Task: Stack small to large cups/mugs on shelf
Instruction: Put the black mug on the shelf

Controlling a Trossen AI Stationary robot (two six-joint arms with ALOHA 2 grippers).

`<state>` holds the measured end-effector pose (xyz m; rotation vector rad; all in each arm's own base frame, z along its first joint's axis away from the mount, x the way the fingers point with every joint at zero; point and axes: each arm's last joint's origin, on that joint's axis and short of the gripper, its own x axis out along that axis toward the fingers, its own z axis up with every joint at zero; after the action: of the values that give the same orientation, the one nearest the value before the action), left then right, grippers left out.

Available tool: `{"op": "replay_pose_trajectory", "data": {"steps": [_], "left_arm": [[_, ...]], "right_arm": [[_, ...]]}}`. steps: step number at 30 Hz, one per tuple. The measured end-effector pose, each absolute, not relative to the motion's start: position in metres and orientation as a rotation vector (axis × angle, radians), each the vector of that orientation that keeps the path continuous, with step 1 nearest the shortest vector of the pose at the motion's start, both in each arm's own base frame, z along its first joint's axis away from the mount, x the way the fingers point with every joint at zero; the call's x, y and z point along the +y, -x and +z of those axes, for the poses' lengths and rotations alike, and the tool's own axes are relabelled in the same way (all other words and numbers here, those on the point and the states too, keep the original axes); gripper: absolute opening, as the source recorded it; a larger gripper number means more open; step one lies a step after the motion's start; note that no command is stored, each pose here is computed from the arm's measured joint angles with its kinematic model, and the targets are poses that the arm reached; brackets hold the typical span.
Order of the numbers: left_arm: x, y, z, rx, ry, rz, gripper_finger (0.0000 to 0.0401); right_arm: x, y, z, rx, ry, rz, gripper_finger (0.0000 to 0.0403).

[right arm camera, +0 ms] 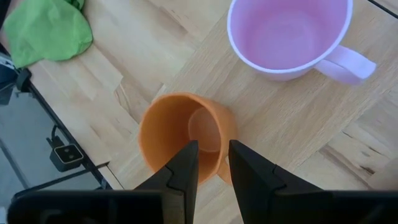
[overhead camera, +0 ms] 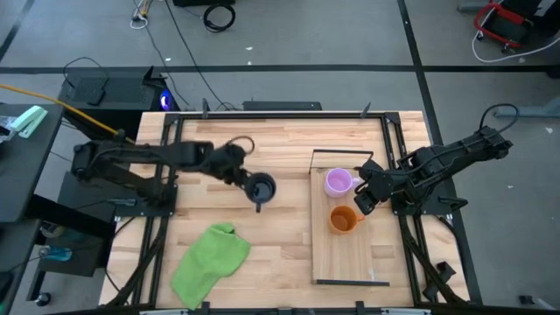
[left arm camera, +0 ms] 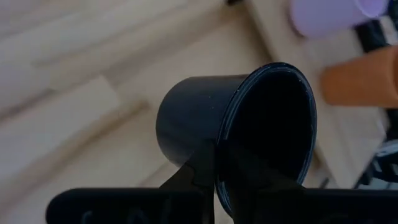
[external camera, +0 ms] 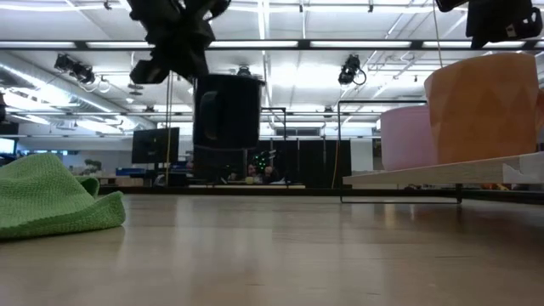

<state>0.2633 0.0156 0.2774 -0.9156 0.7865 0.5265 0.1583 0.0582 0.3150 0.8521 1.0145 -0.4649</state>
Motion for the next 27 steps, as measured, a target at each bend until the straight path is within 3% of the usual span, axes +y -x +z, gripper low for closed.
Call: {"op": "replay_pose_trajectory", "data": {"steps": [14,27], "left_arm": [[-0.064,-0.288,0.257,0.771,0.994,0.45,0.0025],[-0.082,-0.311,0.225,0.855,1.046,0.392,0.0024]], "right_arm": [[0.059,-0.16,0.316,1.006,-0.82,-0.422,0.0096],[0.059,-0.161,0.317,1.006,-0.823,-0.406,0.0096]]}}
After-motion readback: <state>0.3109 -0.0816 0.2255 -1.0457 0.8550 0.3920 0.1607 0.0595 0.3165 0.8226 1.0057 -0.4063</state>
